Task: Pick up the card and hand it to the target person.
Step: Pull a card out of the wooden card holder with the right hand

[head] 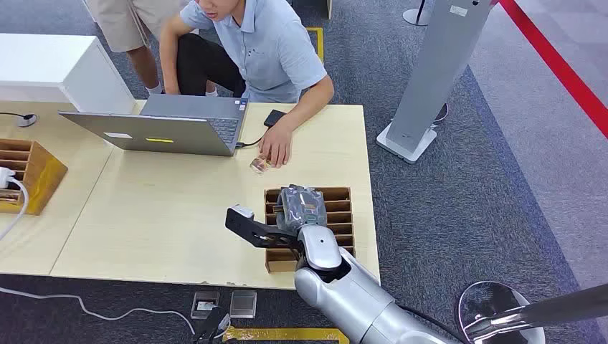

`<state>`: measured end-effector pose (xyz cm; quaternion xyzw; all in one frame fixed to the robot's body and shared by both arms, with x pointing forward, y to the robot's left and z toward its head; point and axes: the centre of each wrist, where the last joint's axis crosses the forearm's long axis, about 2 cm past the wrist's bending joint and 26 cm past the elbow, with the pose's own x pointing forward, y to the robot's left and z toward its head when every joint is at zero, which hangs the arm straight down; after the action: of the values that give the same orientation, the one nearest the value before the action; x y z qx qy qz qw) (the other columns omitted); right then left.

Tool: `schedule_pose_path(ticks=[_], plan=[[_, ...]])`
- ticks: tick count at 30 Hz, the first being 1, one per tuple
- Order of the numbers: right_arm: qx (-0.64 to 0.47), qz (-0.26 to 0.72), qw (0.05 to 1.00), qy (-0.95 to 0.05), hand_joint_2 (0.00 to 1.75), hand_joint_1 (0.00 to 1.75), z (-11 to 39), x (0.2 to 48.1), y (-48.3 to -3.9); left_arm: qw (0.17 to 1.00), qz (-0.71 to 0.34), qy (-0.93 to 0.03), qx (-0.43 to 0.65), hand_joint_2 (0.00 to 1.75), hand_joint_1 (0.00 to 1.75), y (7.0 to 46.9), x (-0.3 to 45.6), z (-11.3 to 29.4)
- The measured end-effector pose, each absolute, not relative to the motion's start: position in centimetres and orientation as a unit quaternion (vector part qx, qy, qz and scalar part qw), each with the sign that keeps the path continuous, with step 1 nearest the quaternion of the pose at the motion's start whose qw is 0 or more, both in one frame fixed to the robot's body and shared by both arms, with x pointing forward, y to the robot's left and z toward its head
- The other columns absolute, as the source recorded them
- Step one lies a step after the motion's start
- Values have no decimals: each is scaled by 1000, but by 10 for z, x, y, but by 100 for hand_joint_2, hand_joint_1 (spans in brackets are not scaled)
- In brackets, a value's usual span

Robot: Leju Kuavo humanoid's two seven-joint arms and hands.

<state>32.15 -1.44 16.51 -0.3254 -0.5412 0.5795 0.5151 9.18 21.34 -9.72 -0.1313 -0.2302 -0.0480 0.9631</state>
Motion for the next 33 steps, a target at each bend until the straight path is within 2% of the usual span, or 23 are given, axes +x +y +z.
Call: schedule_pose_path(ticks=[4,8,33], plan=[[-326,579,515,-541,175,144,165,322,-14,963,-48,-230,-131,175,0,213,92,-97],[-328,577,514,-544,175,175,164,322,-14,963,-48,-230,-131,175,0,213,92,-97],[-326,562,496,-576,175,175,167,318,-11,962,-55,-240,-119,175,0,214,92,-97]])
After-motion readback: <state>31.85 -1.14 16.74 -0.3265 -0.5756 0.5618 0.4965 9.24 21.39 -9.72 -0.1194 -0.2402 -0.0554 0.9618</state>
